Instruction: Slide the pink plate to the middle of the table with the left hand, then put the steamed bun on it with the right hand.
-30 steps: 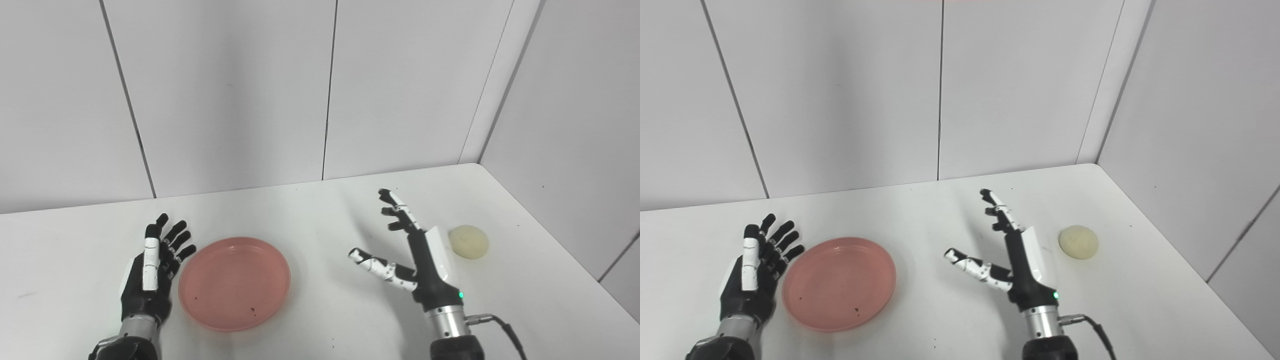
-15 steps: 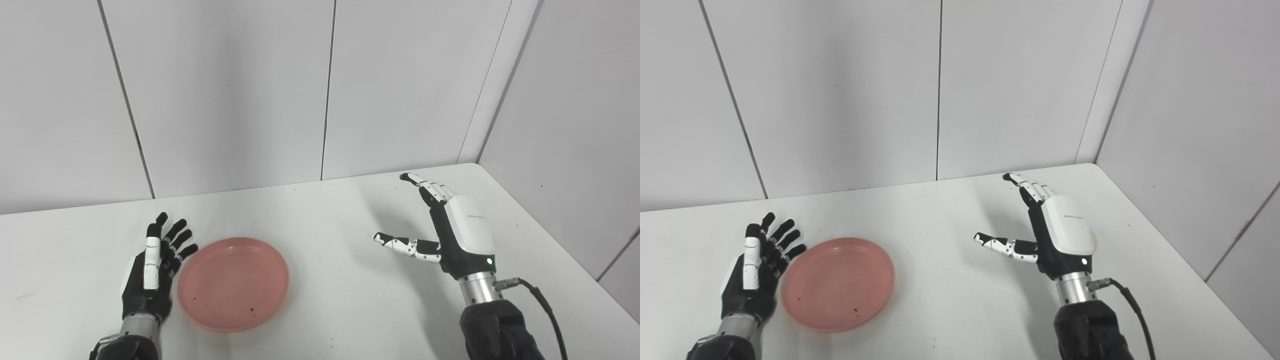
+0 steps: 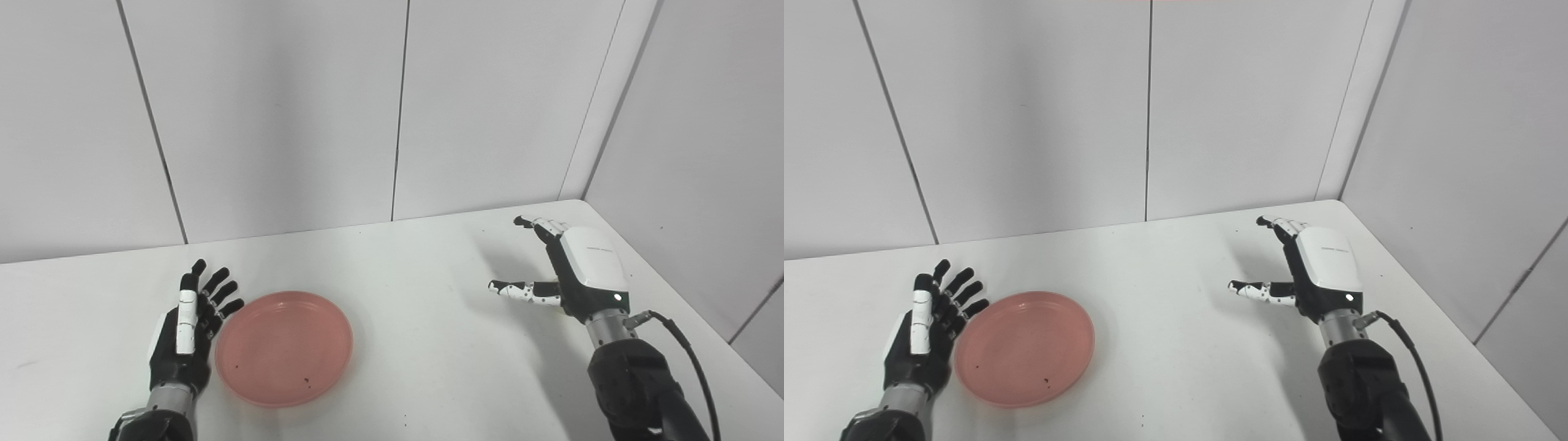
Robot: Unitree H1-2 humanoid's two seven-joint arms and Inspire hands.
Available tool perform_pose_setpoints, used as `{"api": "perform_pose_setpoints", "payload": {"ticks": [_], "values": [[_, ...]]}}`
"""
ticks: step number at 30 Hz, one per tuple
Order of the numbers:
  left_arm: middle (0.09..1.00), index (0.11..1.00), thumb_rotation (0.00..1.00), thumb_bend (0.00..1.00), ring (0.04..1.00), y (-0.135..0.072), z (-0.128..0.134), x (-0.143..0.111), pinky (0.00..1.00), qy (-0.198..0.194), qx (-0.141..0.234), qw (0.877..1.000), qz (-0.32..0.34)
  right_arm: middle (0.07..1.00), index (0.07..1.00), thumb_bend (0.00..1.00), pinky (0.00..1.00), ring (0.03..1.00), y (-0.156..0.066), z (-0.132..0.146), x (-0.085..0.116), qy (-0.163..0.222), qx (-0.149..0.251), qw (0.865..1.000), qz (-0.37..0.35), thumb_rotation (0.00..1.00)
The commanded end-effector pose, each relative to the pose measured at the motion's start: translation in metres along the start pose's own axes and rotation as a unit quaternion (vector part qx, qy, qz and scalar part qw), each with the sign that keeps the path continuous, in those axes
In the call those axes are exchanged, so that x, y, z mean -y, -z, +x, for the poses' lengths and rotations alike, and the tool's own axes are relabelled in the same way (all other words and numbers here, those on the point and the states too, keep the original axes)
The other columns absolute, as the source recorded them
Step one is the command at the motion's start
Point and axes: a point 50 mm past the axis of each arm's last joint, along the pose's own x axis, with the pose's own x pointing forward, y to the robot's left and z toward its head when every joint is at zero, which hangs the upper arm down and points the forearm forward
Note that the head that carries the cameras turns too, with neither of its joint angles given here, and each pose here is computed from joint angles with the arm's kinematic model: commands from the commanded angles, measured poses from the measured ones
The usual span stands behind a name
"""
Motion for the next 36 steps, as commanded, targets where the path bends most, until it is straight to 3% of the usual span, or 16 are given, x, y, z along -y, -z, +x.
{"api": "perform_pose_setpoints", "payload": {"ticks": [1,4,10,16,18,29,36], "values": [[0.906,1.000,0.94,0.83,0.873,0.004,0.001,-0.001,0.77,-0.001,-0.014,1.000,0.001,0.789,0.775,0.94,0.73,0.790,0.004,0.015,0.024,0.031,-0.002,0.999,-0.013,0.52],[0.906,1.000,0.93,0.82,0.870,0.005,0.001,-0.001,0.78,-0.002,-0.015,1.000,0.000,0.802,0.785,0.94,0.76,0.808,0.010,0.017,0.028,0.023,-0.011,0.999,-0.021,0.45],[0.904,1.000,0.94,0.82,0.862,0.006,0.001,-0.001,0.77,-0.002,-0.016,1.000,0.003,0.802,0.783,0.94,0.79,0.813,0.022,0.017,0.034,0.010,-0.034,0.999,-0.039,0.43],[0.905,1.000,0.94,0.81,0.862,0.007,0.002,0.001,0.78,-0.002,-0.018,1.000,0.004,0.807,0.783,0.94,0.85,0.822,0.032,0.015,0.035,-0.008,-0.055,0.995,-0.085,0.51],[0.904,1.000,0.93,0.81,0.863,0.007,0.002,0.001,0.79,-0.002,-0.018,1.000,0.003,0.810,0.783,0.96,0.97,0.849,0.037,0.014,0.035,-0.015,-0.067,0.993,-0.093,0.51],[0.899,1.000,0.92,0.82,0.860,0.009,0.002,0.002,0.78,-0.002,-0.020,1.000,0.004,0.805,0.793,0.99,1.00,0.877,0.065,0.020,0.031,-0.041,-0.101,0.988,-0.107,0.54],[0.899,1.000,0.92,0.84,0.842,0.009,0.001,0.003,0.78,-0.002,-0.021,1.000,0.004,0.809,0.794,1.00,1.00,0.900,0.081,0.023,0.019,-0.053,-0.109,0.986,-0.113,0.62]]}}
